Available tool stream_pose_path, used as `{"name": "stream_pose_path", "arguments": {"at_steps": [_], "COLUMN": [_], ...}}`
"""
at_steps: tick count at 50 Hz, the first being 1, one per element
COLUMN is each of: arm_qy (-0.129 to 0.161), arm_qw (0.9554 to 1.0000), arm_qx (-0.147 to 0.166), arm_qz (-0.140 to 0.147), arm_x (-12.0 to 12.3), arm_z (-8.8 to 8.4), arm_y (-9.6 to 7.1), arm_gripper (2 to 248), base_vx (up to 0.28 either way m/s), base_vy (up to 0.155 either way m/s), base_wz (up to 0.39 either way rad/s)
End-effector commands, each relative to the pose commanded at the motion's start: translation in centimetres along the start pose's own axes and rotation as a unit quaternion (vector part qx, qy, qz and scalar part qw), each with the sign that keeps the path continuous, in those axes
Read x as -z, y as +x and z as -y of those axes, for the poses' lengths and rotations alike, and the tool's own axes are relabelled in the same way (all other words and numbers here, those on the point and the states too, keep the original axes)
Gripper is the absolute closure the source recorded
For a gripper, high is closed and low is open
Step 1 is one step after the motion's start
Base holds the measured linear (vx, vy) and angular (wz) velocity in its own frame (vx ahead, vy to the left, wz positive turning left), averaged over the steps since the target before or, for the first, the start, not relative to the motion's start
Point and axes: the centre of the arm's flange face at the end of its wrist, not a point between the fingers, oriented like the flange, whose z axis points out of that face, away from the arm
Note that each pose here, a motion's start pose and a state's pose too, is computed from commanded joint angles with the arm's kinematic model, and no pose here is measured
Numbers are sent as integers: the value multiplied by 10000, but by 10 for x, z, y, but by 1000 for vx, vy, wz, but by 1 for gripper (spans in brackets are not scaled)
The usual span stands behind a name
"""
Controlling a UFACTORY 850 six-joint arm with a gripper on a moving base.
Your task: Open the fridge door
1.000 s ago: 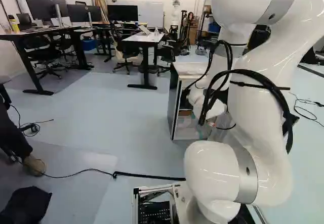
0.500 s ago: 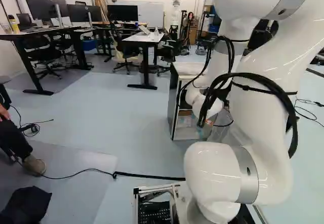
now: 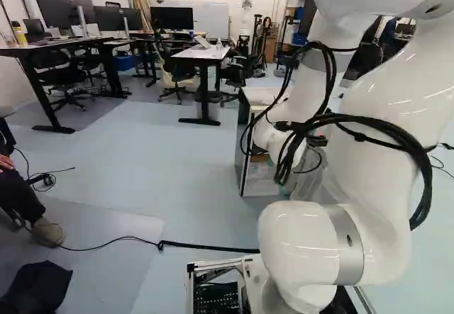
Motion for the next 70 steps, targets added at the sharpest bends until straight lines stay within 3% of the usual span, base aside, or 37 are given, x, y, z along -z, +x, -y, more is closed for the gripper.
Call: {"name": "stream_pose_path", "arguments": {"at_steps": [14, 34, 48, 70], "arm_qy": [876, 1849, 2346, 2813], "arm_qw": [9957, 9800, 9670, 9510], "arm_qx": [269, 678, 939, 1222], "arm_qz": [144, 282, 339, 381], "arm_x": [27, 61, 79, 98], "arm_z": [18, 35, 41, 46], "arm_y": [4, 5, 3, 1], "arm_gripper": [3, 3, 3, 3], "base_vx": [0, 0, 0, 0], "base_vy": [0, 0, 0, 0], "base_wz": [0, 0, 0, 0]}}
